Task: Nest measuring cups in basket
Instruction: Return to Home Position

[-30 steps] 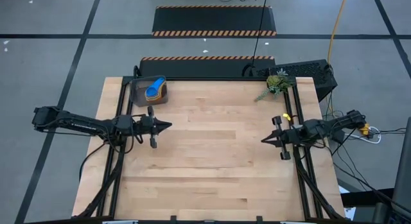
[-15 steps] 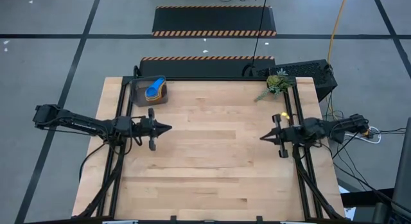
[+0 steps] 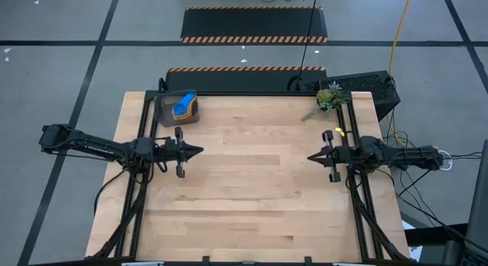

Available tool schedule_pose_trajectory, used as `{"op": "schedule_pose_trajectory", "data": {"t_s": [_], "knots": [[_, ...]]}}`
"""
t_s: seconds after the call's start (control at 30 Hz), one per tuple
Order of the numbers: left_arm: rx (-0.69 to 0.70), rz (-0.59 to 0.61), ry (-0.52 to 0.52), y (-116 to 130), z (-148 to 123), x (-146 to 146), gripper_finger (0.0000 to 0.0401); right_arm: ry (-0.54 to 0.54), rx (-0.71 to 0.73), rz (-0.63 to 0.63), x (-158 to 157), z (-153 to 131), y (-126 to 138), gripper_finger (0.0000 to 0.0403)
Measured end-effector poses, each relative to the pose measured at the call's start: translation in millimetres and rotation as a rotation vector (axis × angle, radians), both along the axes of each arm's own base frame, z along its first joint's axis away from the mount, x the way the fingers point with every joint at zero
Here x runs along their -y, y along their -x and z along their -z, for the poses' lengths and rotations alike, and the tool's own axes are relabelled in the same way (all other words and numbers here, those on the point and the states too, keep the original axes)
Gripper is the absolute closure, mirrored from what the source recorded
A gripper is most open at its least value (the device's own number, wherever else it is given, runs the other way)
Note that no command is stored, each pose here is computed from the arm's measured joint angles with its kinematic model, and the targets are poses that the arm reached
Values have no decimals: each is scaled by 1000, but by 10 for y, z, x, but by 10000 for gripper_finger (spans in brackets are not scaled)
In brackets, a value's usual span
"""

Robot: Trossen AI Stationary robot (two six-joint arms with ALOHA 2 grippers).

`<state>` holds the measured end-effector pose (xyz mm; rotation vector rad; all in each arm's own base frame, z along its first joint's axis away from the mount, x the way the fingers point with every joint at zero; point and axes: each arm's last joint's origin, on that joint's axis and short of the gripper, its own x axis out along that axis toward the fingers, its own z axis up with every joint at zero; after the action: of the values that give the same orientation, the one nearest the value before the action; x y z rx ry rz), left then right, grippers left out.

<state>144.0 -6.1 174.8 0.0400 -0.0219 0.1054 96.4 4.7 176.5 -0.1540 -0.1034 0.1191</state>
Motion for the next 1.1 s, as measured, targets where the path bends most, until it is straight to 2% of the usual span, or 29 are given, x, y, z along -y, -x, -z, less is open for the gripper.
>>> {"op": "schedule_pose_trajectory", "data": {"t_s": [0.2,0.5,0.63,0.7,0.87,1.1], "knots": [[16,1,20,4,-15,0,384,50,0,64,54,5,-1,403],[19,-6,1,5,-20,-2,393,43,-40,137,120,42,-1,403],[16,-18,-3,5,-17,-6,384,-16,-60,310,180,60,3,403],[9,-29,-9,5,-12,-9,387,-31,-55,353,195,55,6,403],[26,-36,-38,16,-35,-11,397,-23,-59,352,196,60,7,403],[-41,-81,-30,70,12,-31,393,-23,-63,352,196,63,6,403]]}}
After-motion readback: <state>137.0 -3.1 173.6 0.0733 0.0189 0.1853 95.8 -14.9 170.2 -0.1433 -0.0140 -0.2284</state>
